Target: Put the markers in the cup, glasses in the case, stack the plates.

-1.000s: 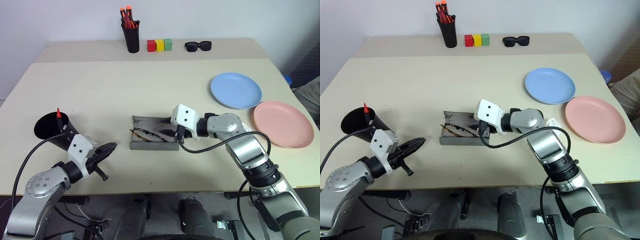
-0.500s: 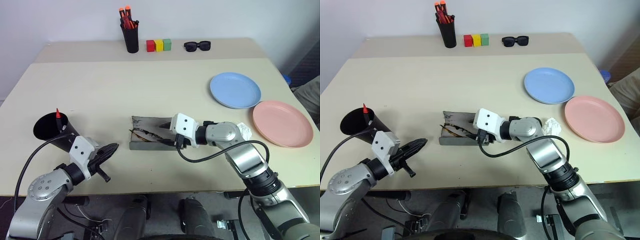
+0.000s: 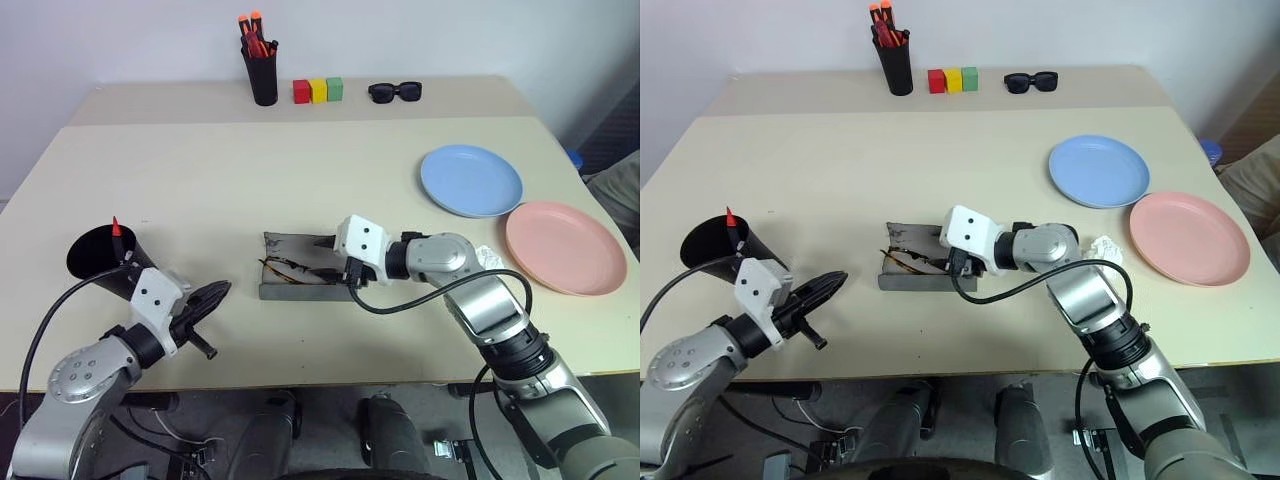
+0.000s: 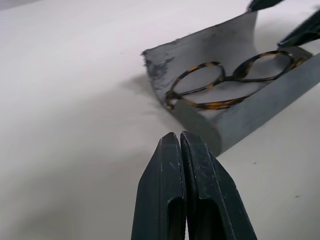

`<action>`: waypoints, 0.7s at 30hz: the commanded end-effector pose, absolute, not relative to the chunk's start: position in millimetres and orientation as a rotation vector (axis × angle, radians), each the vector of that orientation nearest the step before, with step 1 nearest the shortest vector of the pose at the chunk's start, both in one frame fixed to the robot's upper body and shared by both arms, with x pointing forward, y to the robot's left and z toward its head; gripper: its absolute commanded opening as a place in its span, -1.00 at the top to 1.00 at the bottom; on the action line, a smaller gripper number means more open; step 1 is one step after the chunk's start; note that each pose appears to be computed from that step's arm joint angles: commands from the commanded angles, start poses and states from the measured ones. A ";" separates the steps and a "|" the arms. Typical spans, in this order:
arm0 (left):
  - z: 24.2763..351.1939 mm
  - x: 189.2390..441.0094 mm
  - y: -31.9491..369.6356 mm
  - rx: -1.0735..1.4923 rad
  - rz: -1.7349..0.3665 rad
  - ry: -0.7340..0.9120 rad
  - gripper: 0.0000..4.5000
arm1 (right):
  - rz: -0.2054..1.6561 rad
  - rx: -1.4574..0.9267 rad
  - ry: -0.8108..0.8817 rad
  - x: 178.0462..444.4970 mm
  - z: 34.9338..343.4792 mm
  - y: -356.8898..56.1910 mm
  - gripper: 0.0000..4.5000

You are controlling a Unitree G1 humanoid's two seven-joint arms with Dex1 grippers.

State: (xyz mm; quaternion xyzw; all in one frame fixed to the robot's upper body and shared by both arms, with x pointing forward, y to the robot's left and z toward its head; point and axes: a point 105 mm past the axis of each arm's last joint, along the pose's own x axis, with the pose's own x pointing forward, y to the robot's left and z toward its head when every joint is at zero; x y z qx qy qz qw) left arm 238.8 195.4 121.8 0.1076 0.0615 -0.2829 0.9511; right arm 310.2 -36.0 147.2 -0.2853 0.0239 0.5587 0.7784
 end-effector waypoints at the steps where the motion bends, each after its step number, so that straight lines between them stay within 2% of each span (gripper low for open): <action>1: 124.4 237.2 194.2 0.227 -0.598 0.102 0.99 | 1.217 -0.615 -0.001 303.8 157.7 -29.2 -0.02; 17: 118.9 239.6 197.8 0.226 -0.606 0.100 0.99 | 1.166 -0.577 0.074 307.7 140.9 -35.2 -0.02; 19: 119.6 240.0 197.7 0.227 -0.605 0.099 0.99 | 1.162 -0.570 0.088 308.2 138.8 -35.9 0.21; 21: 120.0 240.1 197.1 0.227 -0.604 0.098 0.99 | 1.161 -0.562 0.102 308.1 136.8 -36.5 0.56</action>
